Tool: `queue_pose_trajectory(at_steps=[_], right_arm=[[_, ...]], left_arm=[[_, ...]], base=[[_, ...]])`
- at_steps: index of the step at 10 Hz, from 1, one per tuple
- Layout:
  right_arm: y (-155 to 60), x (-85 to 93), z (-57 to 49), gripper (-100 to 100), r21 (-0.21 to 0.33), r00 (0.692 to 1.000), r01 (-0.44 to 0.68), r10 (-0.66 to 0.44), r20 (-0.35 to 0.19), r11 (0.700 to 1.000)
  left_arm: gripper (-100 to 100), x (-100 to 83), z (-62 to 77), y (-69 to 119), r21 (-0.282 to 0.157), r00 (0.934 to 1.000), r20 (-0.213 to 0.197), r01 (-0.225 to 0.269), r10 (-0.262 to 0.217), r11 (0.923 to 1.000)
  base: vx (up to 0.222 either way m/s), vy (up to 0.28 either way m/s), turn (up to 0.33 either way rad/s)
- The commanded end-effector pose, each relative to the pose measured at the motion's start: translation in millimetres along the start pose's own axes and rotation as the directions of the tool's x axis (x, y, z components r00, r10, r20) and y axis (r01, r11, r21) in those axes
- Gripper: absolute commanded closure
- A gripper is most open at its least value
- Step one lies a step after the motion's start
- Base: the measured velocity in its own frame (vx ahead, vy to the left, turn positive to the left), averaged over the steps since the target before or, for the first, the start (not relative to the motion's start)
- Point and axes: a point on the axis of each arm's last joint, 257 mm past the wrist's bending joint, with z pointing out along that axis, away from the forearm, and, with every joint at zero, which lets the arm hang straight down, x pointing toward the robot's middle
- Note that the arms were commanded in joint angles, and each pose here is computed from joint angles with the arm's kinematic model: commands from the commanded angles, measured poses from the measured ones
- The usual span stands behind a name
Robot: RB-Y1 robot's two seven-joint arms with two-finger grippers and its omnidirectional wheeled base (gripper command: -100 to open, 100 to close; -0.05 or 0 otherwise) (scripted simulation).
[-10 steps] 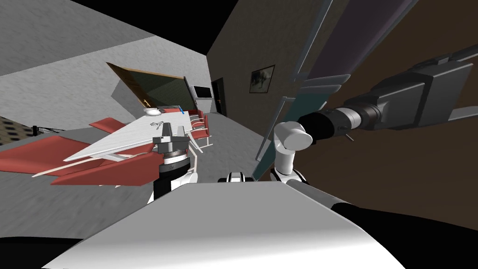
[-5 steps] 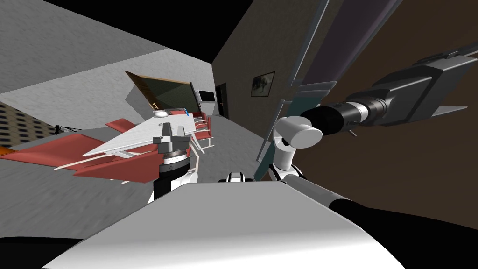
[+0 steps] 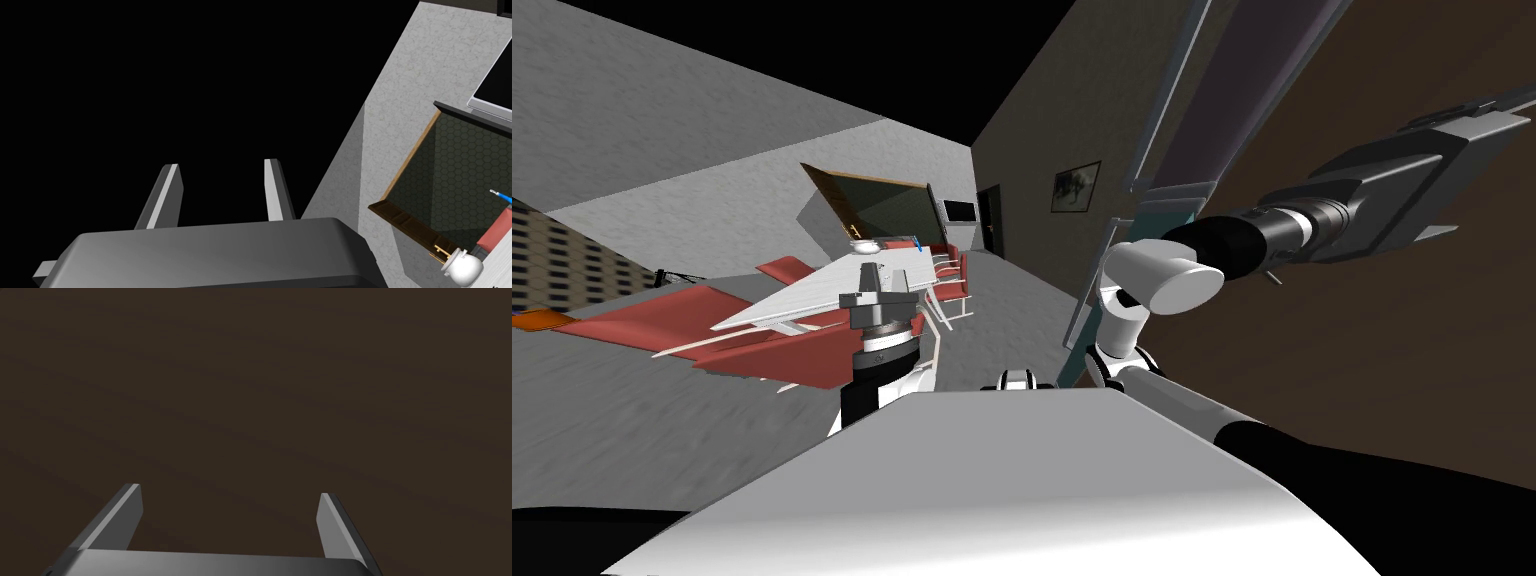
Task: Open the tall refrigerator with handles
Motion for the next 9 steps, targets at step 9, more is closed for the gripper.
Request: queue_pose_trajectory(at_steps=[9], right_arm=[[-22, -34.8, -7.9, -100, -0.032, 0.978, -0.1, 0.104, 0.182, 0.994]], left_arm=[[0, 0.0, 0.0, 0.0, 0.0, 1.0, 0.0, 0.0, 0.0, 1.0]], base=[[0.001, -0.002, 0.046]])
